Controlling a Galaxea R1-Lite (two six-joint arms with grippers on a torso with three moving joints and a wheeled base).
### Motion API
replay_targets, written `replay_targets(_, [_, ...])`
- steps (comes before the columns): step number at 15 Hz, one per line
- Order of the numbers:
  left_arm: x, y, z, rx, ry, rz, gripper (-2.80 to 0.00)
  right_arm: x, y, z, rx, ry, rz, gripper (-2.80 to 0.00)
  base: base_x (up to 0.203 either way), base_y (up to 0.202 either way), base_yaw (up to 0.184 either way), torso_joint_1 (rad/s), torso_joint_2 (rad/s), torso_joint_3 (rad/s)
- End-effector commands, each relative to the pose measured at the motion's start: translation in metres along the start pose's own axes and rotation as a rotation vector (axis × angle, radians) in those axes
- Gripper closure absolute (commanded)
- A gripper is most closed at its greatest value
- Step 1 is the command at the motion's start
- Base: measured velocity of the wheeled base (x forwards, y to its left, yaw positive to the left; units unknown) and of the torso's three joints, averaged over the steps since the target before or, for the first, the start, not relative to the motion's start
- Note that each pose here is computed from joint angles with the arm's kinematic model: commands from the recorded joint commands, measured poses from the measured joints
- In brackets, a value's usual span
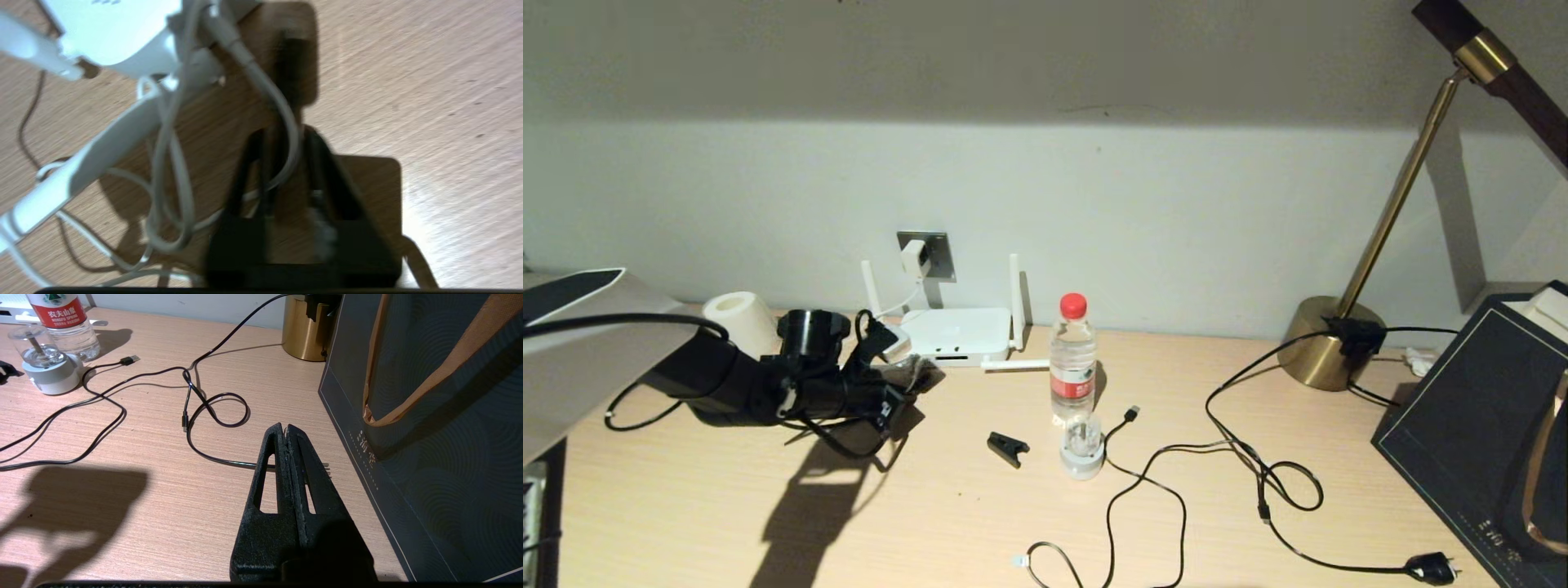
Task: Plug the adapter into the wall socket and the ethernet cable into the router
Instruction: Hand it to the other hand
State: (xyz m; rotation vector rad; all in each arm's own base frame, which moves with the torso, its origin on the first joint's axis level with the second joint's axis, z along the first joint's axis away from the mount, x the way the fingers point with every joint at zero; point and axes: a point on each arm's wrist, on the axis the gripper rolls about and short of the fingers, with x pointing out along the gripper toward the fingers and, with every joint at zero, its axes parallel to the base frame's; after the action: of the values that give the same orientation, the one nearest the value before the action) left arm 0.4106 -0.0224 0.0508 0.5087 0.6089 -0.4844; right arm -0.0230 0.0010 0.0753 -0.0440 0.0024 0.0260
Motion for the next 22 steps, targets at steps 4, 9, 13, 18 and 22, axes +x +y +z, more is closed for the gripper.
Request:
replay_targets(4, [-0.016, -0.001, 0.006, 0.006, -0.02, 0.007, -2.8, 0.0, 0.0, 0.0, 0.0, 0.002, 0.0, 0.0, 0.0, 0.0, 0.0, 0.0, 0.0, 0.0])
replay_targets(9, [-0.07, -0.014, 0.013, 0.014, -0.072, -0.014, -2.8, 0.0, 0.0, 0.0, 0.0, 0.002, 0.0, 0.0, 0.0, 0.0, 0.0, 0.0, 0.0, 0.0])
replay_targets(13, [-0.091, -0.013, 0.006, -0.014, -0.073, -0.002, -2.8, 0.0, 0.0, 0.0, 0.0, 0.002, 0.0, 0.0, 0.0, 0.0, 0.0, 0.0, 0.0, 0.0])
replay_targets(18, [-0.078, -0.019, -0.002, -0.213, -0.035, -0.103, -2.8, 0.0, 0.0, 0.0, 0.0, 0.002, 0.001, 0.0, 0.0, 0.0, 0.0, 0.0, 0.0, 0.0])
replay_targets(22, [-0.067, -0.017, 0.0, -0.365, -0.032, -0.2, -2.8, 0.0, 0.0, 0.0, 0.0, 0.002, 0.001, 0.0, 0.0, 0.0, 0.0, 0.0, 0.0, 0.0])
